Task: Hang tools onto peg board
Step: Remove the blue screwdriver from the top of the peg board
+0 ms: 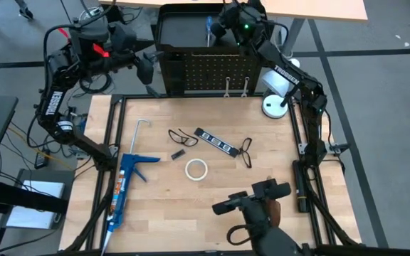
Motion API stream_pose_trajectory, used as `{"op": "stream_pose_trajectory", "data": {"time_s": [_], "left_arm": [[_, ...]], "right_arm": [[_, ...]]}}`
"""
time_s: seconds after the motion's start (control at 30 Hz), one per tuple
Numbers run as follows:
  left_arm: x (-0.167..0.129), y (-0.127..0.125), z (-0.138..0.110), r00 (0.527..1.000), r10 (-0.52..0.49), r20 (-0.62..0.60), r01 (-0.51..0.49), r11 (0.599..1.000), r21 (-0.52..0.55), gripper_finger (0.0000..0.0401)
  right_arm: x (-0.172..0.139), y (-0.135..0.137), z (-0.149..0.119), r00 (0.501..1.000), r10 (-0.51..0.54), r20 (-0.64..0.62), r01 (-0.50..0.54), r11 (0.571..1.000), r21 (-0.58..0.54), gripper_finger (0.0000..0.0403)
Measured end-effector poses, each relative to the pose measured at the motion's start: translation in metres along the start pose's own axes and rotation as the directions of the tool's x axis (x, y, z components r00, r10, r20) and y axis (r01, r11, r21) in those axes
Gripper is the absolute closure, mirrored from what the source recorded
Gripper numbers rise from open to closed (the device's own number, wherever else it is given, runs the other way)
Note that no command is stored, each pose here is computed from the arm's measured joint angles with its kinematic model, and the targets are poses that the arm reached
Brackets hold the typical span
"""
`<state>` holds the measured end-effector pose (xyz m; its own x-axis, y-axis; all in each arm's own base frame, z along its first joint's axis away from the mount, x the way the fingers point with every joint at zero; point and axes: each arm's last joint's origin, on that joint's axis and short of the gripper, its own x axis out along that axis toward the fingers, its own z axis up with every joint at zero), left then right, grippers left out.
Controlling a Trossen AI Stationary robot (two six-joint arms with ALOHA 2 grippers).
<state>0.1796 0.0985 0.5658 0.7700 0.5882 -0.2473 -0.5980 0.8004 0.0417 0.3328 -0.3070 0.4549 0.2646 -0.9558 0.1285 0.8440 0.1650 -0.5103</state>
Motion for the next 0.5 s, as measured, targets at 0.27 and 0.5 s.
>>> {"op": "stream_pose_trajectory", "data": {"time_s": [0.27, 0.5], "left_arm": [[-0.013, 0.003, 0.001, 1.0, 0.017, 0.018, -0.018, 0.999, 0.041, 0.0153], [-0.017, 0.003, 0.004, 0.998, 0.018, 0.059, -0.021, 0.998, 0.062, 0.0153]], "right_arm": [[-0.002, -0.004, 0.009, 0.995, -0.072, 0.063, 0.07, 0.997, 0.041, 0.0269], [0.013, 0.009, -0.006, 0.995, -0.082, 0.055, 0.08, 0.996, 0.031, 0.0283]]}}
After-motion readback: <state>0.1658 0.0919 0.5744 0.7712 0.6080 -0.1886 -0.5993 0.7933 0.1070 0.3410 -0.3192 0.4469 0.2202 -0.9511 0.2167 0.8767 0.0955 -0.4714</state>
